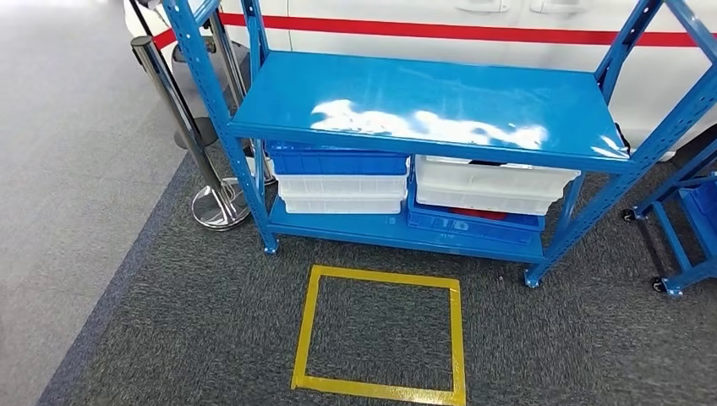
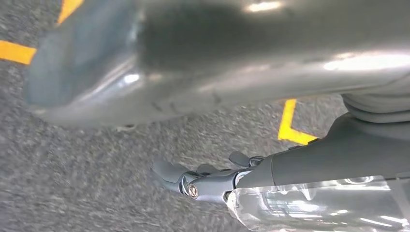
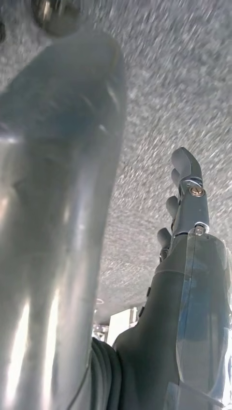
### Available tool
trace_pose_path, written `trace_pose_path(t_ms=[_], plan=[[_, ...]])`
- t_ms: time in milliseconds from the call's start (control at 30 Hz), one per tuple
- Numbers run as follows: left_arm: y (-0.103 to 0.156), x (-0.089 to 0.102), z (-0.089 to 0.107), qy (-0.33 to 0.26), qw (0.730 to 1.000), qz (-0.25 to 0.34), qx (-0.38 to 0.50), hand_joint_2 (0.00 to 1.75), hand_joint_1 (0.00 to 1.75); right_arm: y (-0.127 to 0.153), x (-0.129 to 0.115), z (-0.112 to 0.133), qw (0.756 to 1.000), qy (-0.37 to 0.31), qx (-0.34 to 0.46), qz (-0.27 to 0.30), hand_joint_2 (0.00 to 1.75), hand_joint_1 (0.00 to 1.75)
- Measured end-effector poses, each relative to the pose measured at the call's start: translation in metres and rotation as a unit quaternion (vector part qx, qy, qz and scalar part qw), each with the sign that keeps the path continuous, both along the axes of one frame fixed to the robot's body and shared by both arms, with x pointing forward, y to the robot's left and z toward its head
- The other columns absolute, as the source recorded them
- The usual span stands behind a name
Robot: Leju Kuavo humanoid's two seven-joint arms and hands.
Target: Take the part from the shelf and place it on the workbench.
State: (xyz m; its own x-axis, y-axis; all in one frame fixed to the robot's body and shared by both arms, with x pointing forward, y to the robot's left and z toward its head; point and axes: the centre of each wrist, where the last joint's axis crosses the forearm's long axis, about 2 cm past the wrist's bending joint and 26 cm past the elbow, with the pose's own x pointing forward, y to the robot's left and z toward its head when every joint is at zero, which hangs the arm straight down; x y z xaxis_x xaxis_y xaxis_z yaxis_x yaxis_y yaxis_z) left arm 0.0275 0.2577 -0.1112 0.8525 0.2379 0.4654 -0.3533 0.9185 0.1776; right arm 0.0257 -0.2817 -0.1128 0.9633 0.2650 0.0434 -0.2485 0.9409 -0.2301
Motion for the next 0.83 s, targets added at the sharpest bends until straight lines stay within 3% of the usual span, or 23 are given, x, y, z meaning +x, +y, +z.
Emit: trace_pose_path(t_ms=[133, 367, 433, 500, 567, 667, 800, 833], plan=[[-0.0001, 0.0009, 0.0001, -0.001, 1.0, 0.001, 0.0, 0.0, 0.0, -0.0009, 0.0043, 0.0003, 0.999, -0.01, 0.004, -0.042, 0.0, 0.0], [-0.0007, 0.002, 0.0002, 0.001, 1.0, -0.001, 0.0, 0.0, 0.0, -0.0012, 0.0037, 0.0005, 0.999, -0.004, -0.015, -0.032, 0.0, 0.0], [-0.0006, 0.0011, 0.0001, 0.002, 1.0, -0.001, 0.0, 0.0, 0.0, -0.0008, 0.0035, 0.0005, 0.999, -0.004, -0.015, -0.032, 0.87, 0.0], [0.0003, 0.0, 0.0, 0.003, 1.0, -0.001, 0.0, 0.0, 0.0, 0.0013, 0.0036, 0.0005, 0.999, -0.004, -0.014, -0.032, 0.87, 0.0], [0.0008, -0.0006, -0.0001, 0.004, 1.0, -0.002, 0.001, 0.0, 0.0, 0.0032, 0.0045, 0.0006, 0.999, -0.003, -0.01, -0.041, 0.0, 0.0], [0.0001, -0.0001, 0.0, 0.004, 1.0, -0.002, -0.001, 0.0, 0.0, 0.0025, 0.0051, 0.0006, 0.997, -0.006, -0.002, -0.071, 0.0, 0.0], [-0.0003, 0.0014, 0.0002, 0.004, 1.0, -0.002, -0.001, 0.0, 0.0, 0.0023, 0.0077, 0.001, 0.996, -0.006, -0.012, -0.084, 1.75, 0.0], [-0.0003, 0.0015, 0.0002, 0.004, 1.0, -0.002, 0.0, 0.0, 0.0, 0.0023, 0.0079, 0.001, 0.996, -0.006, -0.014, -0.083, 1.75, 0.0]])
